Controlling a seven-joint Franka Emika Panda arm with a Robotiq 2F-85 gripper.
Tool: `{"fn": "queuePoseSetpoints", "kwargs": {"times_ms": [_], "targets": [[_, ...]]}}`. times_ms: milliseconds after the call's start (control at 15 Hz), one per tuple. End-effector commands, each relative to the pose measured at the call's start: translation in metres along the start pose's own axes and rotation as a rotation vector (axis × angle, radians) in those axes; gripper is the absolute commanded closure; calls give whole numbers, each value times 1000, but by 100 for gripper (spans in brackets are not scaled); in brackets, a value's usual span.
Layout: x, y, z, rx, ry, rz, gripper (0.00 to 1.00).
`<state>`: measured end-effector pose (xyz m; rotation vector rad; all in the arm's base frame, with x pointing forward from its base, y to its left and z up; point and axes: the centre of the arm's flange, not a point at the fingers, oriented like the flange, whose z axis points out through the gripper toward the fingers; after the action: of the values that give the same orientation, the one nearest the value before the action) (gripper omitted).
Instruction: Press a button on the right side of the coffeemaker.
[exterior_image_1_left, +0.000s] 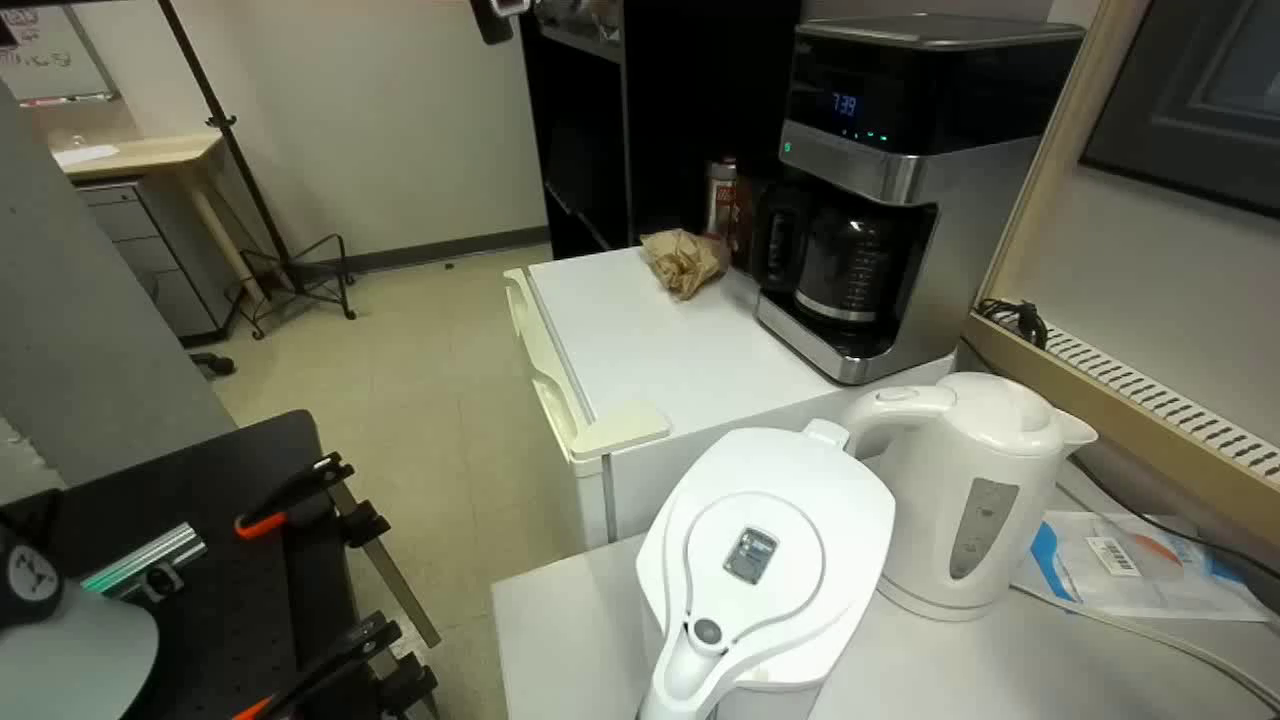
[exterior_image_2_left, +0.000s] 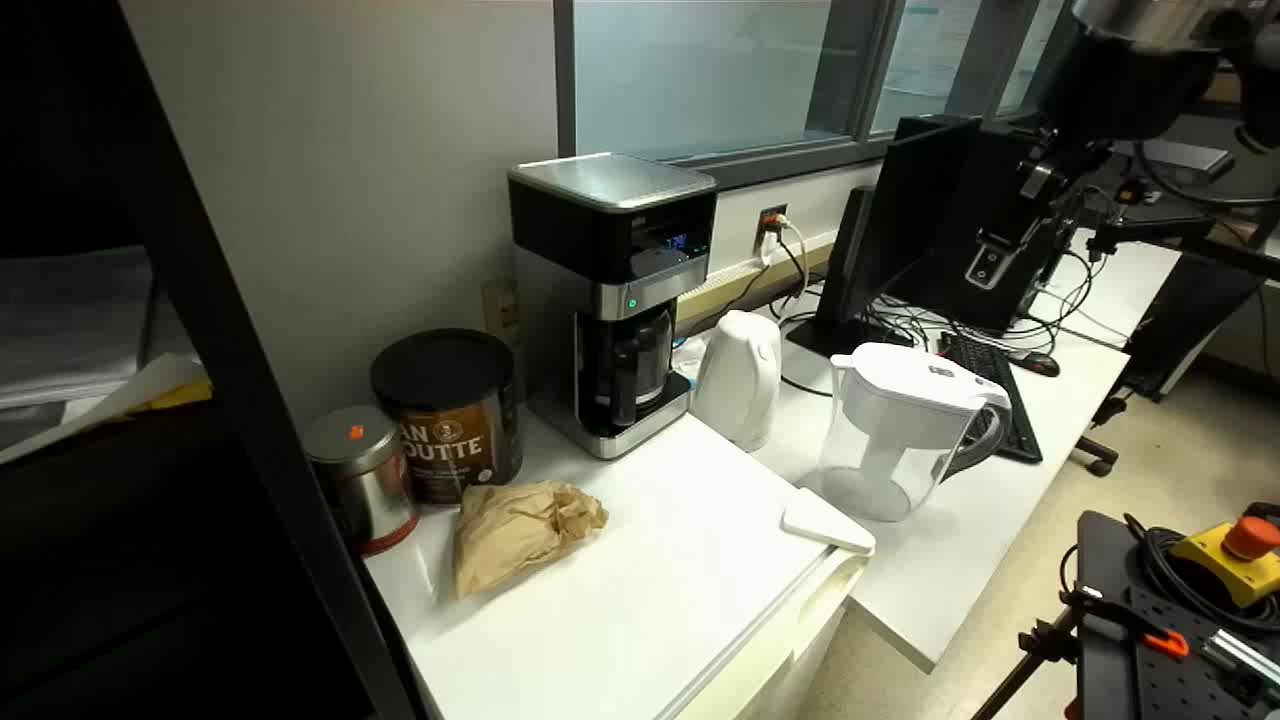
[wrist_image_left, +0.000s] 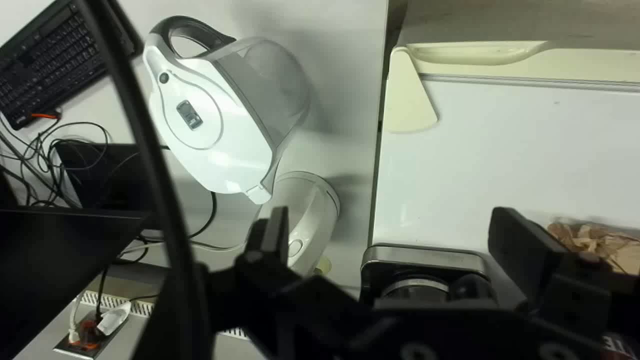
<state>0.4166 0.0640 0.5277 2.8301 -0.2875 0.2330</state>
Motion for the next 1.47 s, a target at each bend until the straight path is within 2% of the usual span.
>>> {"fn": "queuePoseSetpoints", "kwargs": {"times_ms": [0, 1400], "targets": [[0, 0, 0, 0, 0, 0, 0], [1, 0, 4, -7, 0, -11, 0]]}}
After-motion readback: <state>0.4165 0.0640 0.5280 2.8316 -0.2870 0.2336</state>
